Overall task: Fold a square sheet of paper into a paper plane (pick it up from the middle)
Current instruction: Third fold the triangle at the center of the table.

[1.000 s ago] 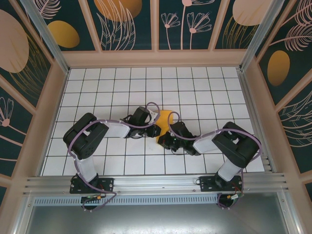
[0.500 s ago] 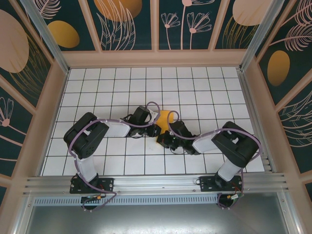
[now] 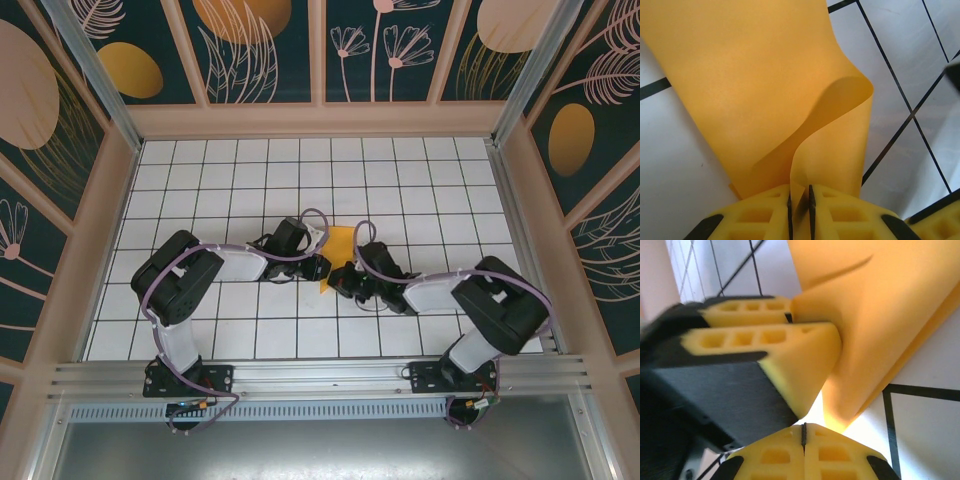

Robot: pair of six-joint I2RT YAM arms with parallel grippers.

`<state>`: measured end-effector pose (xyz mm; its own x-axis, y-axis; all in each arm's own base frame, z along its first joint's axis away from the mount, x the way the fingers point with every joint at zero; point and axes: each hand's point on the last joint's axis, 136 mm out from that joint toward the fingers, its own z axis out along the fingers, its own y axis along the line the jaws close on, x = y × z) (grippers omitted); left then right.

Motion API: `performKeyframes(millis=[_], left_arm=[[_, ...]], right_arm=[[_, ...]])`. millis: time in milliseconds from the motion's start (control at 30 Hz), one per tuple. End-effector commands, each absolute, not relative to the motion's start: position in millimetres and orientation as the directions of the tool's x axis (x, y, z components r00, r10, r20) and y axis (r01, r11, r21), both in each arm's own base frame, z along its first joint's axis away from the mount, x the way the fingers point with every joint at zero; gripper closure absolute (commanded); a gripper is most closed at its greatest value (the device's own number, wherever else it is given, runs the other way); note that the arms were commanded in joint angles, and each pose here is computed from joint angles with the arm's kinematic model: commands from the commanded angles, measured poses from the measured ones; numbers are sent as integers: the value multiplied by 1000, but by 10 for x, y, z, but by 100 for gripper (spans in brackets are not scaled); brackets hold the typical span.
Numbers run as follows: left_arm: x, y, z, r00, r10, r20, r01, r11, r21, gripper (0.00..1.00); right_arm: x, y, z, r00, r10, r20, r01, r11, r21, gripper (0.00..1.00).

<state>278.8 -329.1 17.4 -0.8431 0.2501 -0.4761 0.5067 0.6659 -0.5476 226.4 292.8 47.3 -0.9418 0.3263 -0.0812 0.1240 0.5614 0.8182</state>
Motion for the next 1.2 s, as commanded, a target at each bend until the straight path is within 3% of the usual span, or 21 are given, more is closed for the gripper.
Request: performKeyframes(millis=[0, 233, 933, 1167], left_arm=[[2591, -3206, -135, -873, 308, -379, 478, 695, -537, 81], [2588, -3199, -142, -873, 308, -378, 477, 698, -534, 80], [2563, -3175, -193, -874, 319, -366, 477, 702, -528, 80], [2569, -3176, -187, -874, 319, -368, 478, 703, -526, 80]], right_arm=[[2309, 2790, 474, -938, 334, -99, 115, 566, 817, 100], [2389, 2905, 535, -941, 327, -90, 101, 523, 847, 100], [2316, 2818, 119, -945, 324, -43, 174, 611, 772, 100], [2414, 2854, 466, -939, 327, -104, 110, 574, 812, 100]])
